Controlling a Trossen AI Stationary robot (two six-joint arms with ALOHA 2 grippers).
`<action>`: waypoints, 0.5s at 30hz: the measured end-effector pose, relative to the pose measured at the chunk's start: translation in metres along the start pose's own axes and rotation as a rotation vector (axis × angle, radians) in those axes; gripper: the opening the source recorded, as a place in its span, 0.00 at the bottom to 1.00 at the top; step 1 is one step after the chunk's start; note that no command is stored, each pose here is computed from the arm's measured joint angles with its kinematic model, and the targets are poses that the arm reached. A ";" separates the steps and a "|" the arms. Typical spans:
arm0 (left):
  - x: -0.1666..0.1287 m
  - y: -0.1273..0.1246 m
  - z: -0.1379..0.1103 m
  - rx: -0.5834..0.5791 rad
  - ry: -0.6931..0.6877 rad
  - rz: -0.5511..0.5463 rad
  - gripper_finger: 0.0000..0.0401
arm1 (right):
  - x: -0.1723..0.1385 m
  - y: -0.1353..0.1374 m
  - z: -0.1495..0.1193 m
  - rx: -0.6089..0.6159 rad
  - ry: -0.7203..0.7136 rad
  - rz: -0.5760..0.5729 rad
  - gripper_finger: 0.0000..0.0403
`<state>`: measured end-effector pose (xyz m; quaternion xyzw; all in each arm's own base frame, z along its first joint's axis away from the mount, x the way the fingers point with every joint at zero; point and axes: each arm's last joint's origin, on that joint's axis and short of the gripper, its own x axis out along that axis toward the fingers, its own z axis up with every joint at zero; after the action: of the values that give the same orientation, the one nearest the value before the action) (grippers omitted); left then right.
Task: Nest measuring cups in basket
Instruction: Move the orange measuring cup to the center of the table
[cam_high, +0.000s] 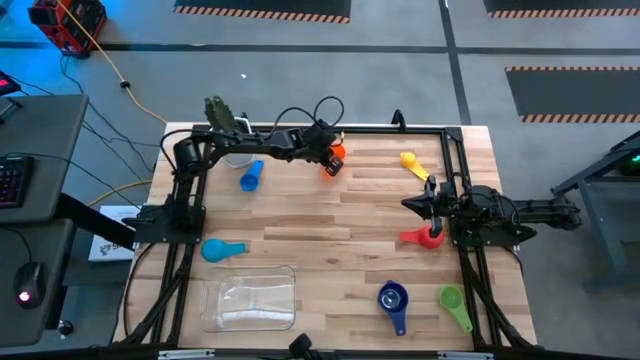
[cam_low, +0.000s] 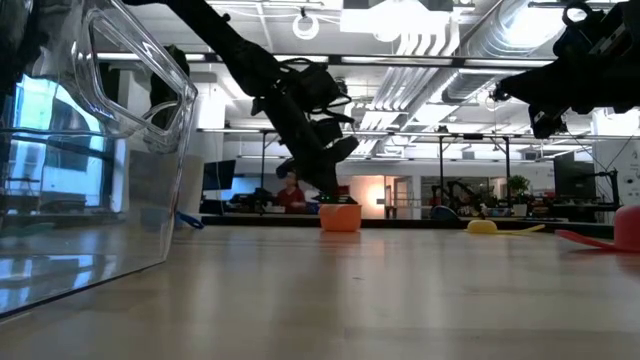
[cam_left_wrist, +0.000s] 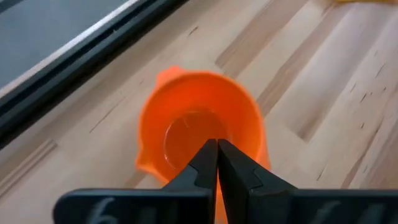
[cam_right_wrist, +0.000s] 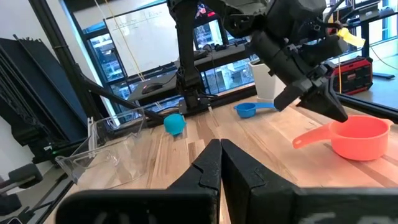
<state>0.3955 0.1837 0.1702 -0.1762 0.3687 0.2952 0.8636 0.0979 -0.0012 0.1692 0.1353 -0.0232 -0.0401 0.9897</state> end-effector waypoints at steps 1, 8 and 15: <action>0.000 0.000 0.000 0.001 -0.003 0.005 0.00 | 0.000 0.000 0.000 0.000 0.000 0.000 0.00; -0.001 0.001 -0.003 0.076 0.032 0.032 0.00 | 0.000 0.000 0.000 0.001 0.000 0.000 0.00; 0.003 0.002 -0.010 0.136 0.092 0.024 0.00 | 0.000 0.000 0.000 0.001 0.000 0.000 0.00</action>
<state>0.3901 0.1814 0.1612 -0.1261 0.4295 0.2715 0.8520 0.0979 -0.0011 0.1692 0.1356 -0.0232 -0.0400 0.9897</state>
